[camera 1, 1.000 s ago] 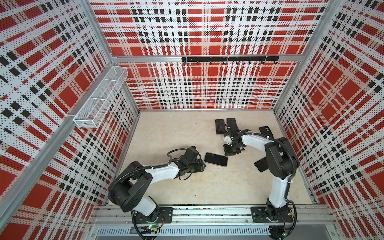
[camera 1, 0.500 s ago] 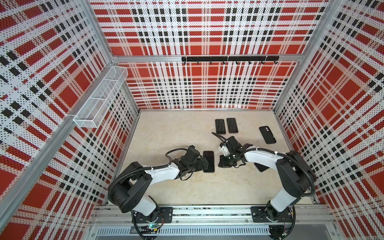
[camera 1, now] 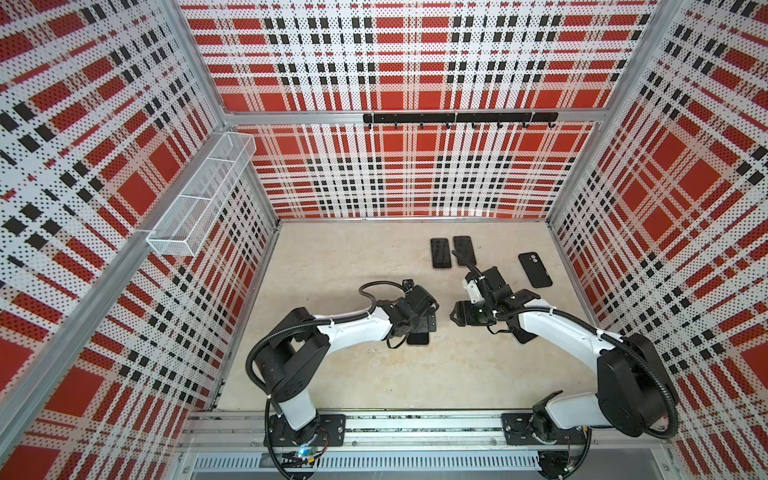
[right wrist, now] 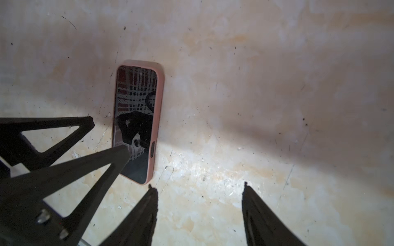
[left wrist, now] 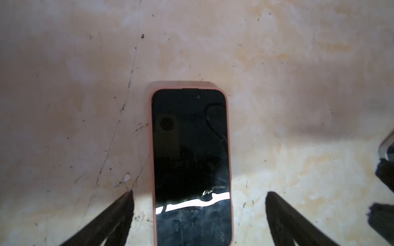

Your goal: Put the phone into the phone case

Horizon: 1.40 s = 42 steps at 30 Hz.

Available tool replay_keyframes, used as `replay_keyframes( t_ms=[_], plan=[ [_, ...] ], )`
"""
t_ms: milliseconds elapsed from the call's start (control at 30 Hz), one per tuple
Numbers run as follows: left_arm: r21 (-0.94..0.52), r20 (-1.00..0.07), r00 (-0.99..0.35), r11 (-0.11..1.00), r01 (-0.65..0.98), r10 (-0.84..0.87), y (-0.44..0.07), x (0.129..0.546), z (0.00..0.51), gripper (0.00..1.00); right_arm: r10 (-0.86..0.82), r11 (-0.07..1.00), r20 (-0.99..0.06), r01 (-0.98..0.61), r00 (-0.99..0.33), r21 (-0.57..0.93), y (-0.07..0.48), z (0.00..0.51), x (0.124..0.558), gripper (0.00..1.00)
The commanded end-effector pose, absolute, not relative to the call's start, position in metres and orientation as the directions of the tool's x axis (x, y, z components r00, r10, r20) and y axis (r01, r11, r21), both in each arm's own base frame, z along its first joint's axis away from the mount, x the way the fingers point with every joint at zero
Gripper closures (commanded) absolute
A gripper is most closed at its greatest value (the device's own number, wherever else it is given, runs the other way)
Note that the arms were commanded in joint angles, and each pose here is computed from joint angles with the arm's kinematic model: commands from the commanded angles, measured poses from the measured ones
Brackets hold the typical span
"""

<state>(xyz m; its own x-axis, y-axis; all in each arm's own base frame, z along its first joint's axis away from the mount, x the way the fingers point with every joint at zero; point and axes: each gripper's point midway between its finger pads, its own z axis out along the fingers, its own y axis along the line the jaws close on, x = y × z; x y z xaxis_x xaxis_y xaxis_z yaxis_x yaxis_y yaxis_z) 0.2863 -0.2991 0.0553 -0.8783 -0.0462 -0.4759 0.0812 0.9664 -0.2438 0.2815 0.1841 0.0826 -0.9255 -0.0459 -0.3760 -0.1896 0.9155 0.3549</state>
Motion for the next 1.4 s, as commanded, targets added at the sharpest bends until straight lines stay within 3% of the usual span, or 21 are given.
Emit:
replay_keyframes(
  t_ms=[0, 333, 633, 800, 967, 1167, 1367],
  plan=[
    [-0.142, -0.464, -0.886, 0.987, 0.072, -0.002, -0.289, 0.282, 0.043, 0.02, -0.056, 0.912, -0.389, -0.205, -0.919, 0.354, 0.180, 0.086, 0.280, 0.33],
    [-0.169, -0.416, -0.909, 0.981, 0.092, 0.013, -0.302, 0.276, 0.016, 0.02, -0.036, 0.912, -0.410, -0.198, -0.911, 0.360, 0.168, 0.092, 0.278, 0.33],
    [-0.102, -0.374, -0.925, 0.989, 0.111, 0.065, -0.302, 0.272, -0.003, 0.01, -0.023, 0.919, -0.412, -0.181, -0.911, 0.350, 0.159, 0.094, 0.285, 0.32],
    [-0.017, -0.354, -0.928, 0.991, 0.131, 0.116, -0.295, 0.271, -0.012, 0.10, 0.013, 0.935, -0.470, -0.155, -0.883, 0.318, 0.144, 0.115, 0.296, 0.33],
    [-0.027, -0.355, -0.926, 0.989, 0.146, 0.128, -0.300, 0.278, -0.010, 0.20, 0.062, 0.941, -0.529, -0.127, -0.846, 0.313, 0.129, 0.134, 0.303, 0.33],
    [-0.075, -0.395, -0.912, 0.985, 0.153, 0.112, -0.306, 0.311, 0.010, 0.27, 0.063, 0.947, -0.539, -0.120, -0.840, 0.297, 0.119, 0.140, 0.302, 0.33],
    [-0.100, -0.484, -0.872, 0.986, 0.135, 0.070, -0.301, 0.385, 0.038, 0.31, 0.076, 0.941, -0.552, -0.123, -0.831, 0.316, 0.117, 0.140, 0.295, 0.33]
  ],
)
